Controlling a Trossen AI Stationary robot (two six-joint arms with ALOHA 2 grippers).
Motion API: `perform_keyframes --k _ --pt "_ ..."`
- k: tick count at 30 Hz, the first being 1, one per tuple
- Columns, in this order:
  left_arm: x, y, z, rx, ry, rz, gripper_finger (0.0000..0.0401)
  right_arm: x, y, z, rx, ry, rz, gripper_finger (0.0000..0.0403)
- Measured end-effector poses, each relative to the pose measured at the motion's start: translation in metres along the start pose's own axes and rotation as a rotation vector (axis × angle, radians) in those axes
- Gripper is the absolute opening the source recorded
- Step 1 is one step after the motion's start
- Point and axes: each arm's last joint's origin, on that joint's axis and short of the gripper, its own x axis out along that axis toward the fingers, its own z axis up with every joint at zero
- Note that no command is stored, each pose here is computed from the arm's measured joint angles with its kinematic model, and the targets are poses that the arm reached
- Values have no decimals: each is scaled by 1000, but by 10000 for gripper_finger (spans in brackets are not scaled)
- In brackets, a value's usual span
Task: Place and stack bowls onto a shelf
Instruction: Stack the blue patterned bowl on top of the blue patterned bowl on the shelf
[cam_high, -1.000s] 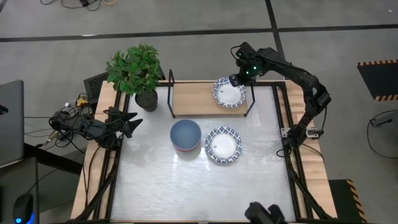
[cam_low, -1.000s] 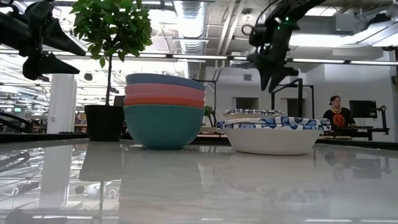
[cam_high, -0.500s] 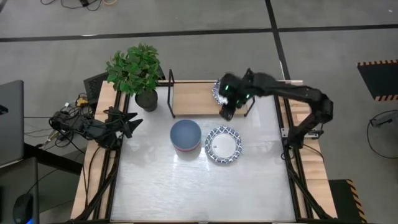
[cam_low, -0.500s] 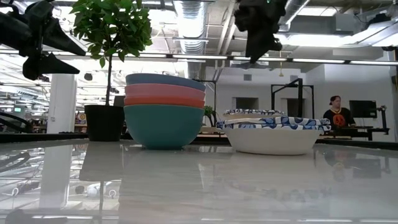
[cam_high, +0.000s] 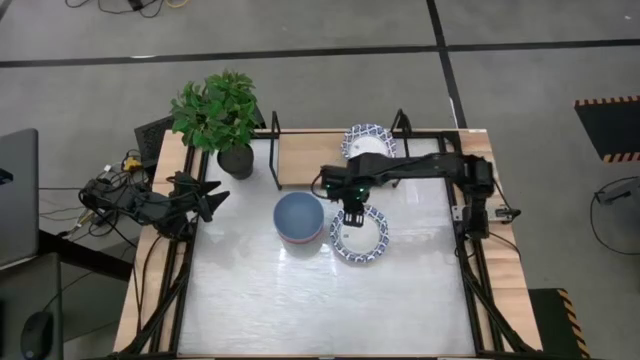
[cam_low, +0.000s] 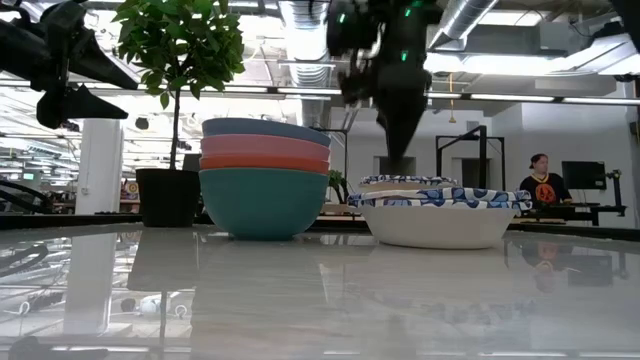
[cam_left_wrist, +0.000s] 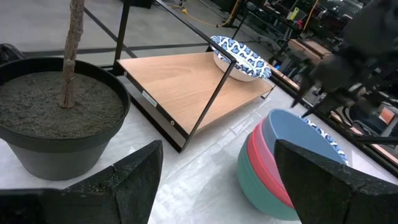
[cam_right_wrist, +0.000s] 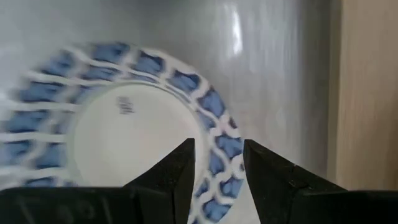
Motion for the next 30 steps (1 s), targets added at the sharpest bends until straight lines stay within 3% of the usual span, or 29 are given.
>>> perform_keyframes --k 4,11,30 --pt "0 0 0 1 6 -5 293 25 -9 2 -31 101 -79 164" --pt "0 0 0 5 12 -11 293 35 -20 3 -53 136 -83 164" --pt "0 -1 -1 6 21 -21 293 32 -19 1 -70 121 69 164"
